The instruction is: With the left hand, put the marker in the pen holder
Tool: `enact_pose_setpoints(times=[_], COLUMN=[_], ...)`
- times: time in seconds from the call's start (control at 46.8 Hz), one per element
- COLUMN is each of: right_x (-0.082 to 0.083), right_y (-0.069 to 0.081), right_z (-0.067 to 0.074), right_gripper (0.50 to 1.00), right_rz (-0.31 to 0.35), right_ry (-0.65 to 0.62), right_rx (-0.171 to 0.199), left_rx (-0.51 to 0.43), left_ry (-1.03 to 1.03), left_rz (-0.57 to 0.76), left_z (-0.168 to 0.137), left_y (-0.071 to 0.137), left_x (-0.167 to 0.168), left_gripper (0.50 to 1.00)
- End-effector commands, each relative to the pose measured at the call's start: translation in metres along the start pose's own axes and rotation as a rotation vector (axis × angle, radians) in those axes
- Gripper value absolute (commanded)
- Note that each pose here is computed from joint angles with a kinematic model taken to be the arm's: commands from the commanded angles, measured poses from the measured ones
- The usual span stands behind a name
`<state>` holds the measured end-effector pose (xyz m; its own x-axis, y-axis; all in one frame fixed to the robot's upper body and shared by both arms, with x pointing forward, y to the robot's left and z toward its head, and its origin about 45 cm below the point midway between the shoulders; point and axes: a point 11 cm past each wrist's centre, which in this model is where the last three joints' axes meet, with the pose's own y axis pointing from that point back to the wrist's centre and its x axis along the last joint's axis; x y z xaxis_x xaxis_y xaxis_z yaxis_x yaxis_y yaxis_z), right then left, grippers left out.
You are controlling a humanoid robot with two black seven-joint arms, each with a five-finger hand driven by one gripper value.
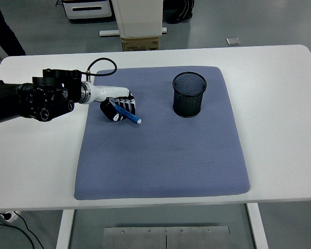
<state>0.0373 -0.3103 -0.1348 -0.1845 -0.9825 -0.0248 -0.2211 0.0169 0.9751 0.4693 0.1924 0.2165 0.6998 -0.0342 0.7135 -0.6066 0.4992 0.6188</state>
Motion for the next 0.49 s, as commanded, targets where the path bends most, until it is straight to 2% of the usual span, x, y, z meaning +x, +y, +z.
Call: enact_pose_setpoints(times=[0.0,0.47], right_x=[-0.0003,0.0002], right_y=[0.0,0.0], right_z=[-0.0001,0.0], right_gripper=[1.0,1.0], right_rz=[-0.001,0.0], right_ry=[0.0,0.0], right_rx=[0.001,0.0], left_rx=[0.0,-0.003], left_ry=[-0.001,0.003], left_rz=[0.001,0.004], left_z=[0.0002,0.0011], left_y=[0.0001,-0.0001], left_x=[0.0006,0.0013], left_gripper=[0.596,0.61])
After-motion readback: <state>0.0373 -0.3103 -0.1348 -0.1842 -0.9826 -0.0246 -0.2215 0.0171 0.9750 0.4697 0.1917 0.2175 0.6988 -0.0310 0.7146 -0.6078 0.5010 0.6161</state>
